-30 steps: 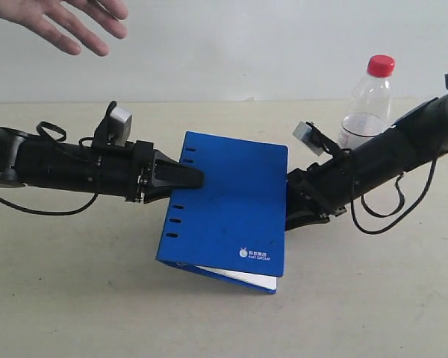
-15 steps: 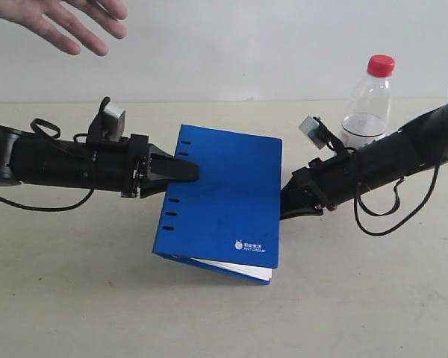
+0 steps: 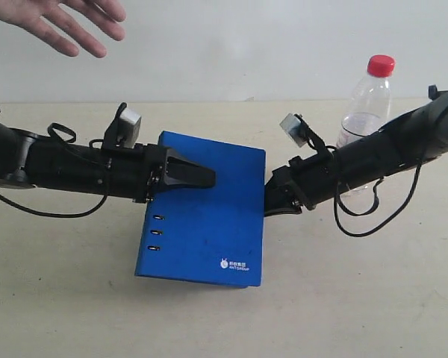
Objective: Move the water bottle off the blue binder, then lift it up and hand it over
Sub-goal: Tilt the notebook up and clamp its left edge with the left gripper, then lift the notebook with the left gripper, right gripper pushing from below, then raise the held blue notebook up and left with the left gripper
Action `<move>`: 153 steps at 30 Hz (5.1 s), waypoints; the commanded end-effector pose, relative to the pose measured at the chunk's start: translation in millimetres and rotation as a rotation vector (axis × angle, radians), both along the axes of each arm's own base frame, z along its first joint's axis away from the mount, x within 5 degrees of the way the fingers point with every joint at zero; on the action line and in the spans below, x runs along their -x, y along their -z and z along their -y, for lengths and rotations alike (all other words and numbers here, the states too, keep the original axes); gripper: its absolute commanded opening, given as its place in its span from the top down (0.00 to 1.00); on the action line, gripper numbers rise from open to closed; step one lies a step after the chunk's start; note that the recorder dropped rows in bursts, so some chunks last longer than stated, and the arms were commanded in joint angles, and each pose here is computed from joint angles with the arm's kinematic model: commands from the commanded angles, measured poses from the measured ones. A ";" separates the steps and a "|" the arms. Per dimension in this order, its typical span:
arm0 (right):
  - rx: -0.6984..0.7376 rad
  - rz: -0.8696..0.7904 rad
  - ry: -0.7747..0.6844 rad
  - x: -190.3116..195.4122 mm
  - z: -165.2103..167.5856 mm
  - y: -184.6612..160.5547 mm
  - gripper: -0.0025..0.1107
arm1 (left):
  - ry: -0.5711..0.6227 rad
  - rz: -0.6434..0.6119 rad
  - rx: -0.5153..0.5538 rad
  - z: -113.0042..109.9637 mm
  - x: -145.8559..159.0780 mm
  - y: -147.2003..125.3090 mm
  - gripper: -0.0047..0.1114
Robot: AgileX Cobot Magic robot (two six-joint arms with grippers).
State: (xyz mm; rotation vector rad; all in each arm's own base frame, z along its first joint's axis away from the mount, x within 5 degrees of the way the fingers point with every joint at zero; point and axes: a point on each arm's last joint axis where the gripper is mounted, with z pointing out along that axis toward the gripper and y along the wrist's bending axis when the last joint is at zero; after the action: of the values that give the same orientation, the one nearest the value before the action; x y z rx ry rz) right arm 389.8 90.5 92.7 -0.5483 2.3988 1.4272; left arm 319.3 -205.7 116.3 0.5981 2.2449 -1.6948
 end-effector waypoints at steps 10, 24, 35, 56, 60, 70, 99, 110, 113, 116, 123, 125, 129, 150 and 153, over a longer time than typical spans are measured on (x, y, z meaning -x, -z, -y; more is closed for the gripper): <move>0.022 -0.021 -0.142 10.0 -15.4 -19.0 0.98 | 0.029 0.052 0.087 7.2 4.2 -24.0 0.91; 0.101 0.405 -0.182 44.0 -9.8 -176.6 0.98 | -0.150 0.463 -0.233 -12.2 -2.5 -98.5 0.91; 0.727 0.625 0.167 67.9 39.9 -243.4 0.98 | -0.345 0.728 -0.351 -35.7 7.4 -158.5 0.91; 0.743 0.601 0.211 74.0 42.6 -248.5 0.98 | -0.484 0.892 -0.783 -10.2 97.6 -122.5 0.91; 0.739 0.593 0.221 74.0 42.6 -248.5 0.98 | -0.690 0.845 -0.766 -8.3 98.9 -131.9 0.91; 0.746 0.572 0.243 74.0 44.0 -248.0 0.98 | -0.890 0.999 -0.480 15.2 116.4 -160.6 0.91; 0.783 0.520 0.255 76.0 47.5 -245.0 0.98 | -1.112 1.243 -0.602 6.9 131.4 -179.3 0.91; 0.781 0.515 0.260 76.0 47.5 -245.0 0.98 | -1.096 1.238 -0.600 8.0 131.5 -178.4 0.57; 0.781 0.515 0.260 76.0 47.5 -245.0 0.98 | -1.097 1.236 -0.601 7.9 131.4 -178.2 0.45; 0.781 0.515 0.260 76.0 47.5 -245.0 0.98 | -1.103 1.220 -0.608 7.1 131.2 -177.2 0.40; 0.776 0.501 0.268 76.4 47.5 -244.8 0.98 | -1.120 1.039 -0.724 -0.7 130.7 -158.3 0.64; 0.776 0.497 0.264 76.8 47.4 -244.5 0.98 | -1.084 1.084 -0.751 -1.2 130.4 -149.2 0.88; 0.777 0.490 0.258 77.5 47.3 -244.1 0.98 | -0.848 1.261 -0.767 4.7 132.6 -125.3 0.90; 0.791 0.453 0.157 84.7 46.0 -240.0 0.98 | -0.842 0.828 -1.078 -193.2 29.0 -81.6 0.91; 0.783 0.500 0.132 87.8 44.8 -245.5 0.98 | -0.952 0.723 -1.063 -210.2 39.0 -75.2 0.91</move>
State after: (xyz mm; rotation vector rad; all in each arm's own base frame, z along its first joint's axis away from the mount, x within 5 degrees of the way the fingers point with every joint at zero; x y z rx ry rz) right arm 307.0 44.6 331.1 -0.7319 2.4622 0.2012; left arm 288.7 -8.5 195.7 0.2888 2.0579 0.2341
